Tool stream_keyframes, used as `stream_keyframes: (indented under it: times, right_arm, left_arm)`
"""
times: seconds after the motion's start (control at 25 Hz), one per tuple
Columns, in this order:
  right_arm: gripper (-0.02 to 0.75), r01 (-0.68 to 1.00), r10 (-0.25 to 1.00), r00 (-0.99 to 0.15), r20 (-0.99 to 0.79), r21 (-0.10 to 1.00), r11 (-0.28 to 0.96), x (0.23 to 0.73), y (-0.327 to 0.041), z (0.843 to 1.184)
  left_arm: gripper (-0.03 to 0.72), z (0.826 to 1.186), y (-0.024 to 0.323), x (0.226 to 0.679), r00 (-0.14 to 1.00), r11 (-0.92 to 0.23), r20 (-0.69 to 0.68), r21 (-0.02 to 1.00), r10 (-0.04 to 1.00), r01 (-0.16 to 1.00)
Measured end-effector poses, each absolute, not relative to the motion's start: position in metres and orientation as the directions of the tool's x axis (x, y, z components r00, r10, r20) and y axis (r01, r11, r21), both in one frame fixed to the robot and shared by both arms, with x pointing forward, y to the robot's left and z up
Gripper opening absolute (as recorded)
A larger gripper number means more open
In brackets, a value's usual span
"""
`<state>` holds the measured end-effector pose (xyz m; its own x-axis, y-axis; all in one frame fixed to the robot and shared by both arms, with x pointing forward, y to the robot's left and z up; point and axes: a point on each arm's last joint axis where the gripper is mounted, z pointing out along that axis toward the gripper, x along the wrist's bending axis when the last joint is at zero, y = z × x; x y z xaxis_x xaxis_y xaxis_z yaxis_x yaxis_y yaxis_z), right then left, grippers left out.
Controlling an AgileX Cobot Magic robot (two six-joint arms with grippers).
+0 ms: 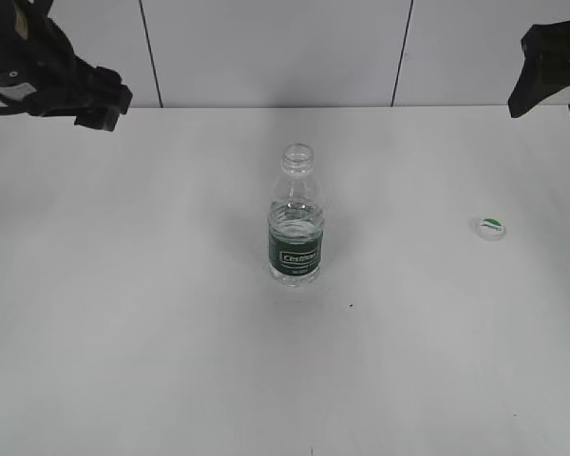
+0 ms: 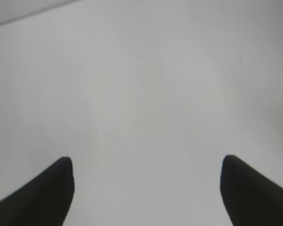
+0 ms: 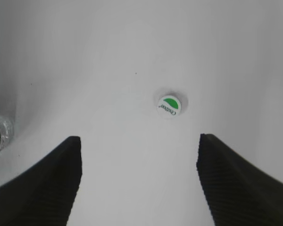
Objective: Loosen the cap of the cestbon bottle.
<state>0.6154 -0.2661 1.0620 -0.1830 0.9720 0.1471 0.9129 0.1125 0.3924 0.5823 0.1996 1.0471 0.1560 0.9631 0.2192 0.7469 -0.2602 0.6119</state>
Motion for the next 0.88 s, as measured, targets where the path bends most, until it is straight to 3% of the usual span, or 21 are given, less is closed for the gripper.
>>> stream_keyframes:
  times: [0.16, 0.32, 0.6, 0.88]
  right_arm:
    - [0.58, 0.941, 0.971, -0.193, 0.139, 0.306, 0.143, 0.608, -0.268, 1.059]
    - [0.58, 0.959, 0.974, -0.21, 0.085, 0.209, 0.189, 0.599, -0.273, 1.056]
    - [0.58, 0.963, 0.981, -0.194, 0.013, 0.191, 0.188, 0.597, -0.28, 1.058]
    - [0.58, 0.964, 0.987, -0.158, 0.016, 0.219, 0.151, 0.586, -0.281, 1.071]
  left_arm:
    - [0.571, 1.051, 0.204, 0.574, 0.179, -0.266, 0.22, 0.478, 0.959, 0.837]
    - [0.571, 1.055, 0.223, 0.569, 0.096, -0.154, 0.167, 0.377, 0.981, 0.913]
    - [0.571, 1.05, 0.276, 0.564, -0.112, 0.089, 0.09, 0.228, 0.99, 0.969]
    - [0.569, 1.049, 0.288, 0.556, -0.143, 0.124, 0.123, 0.149, 0.982, 0.981]
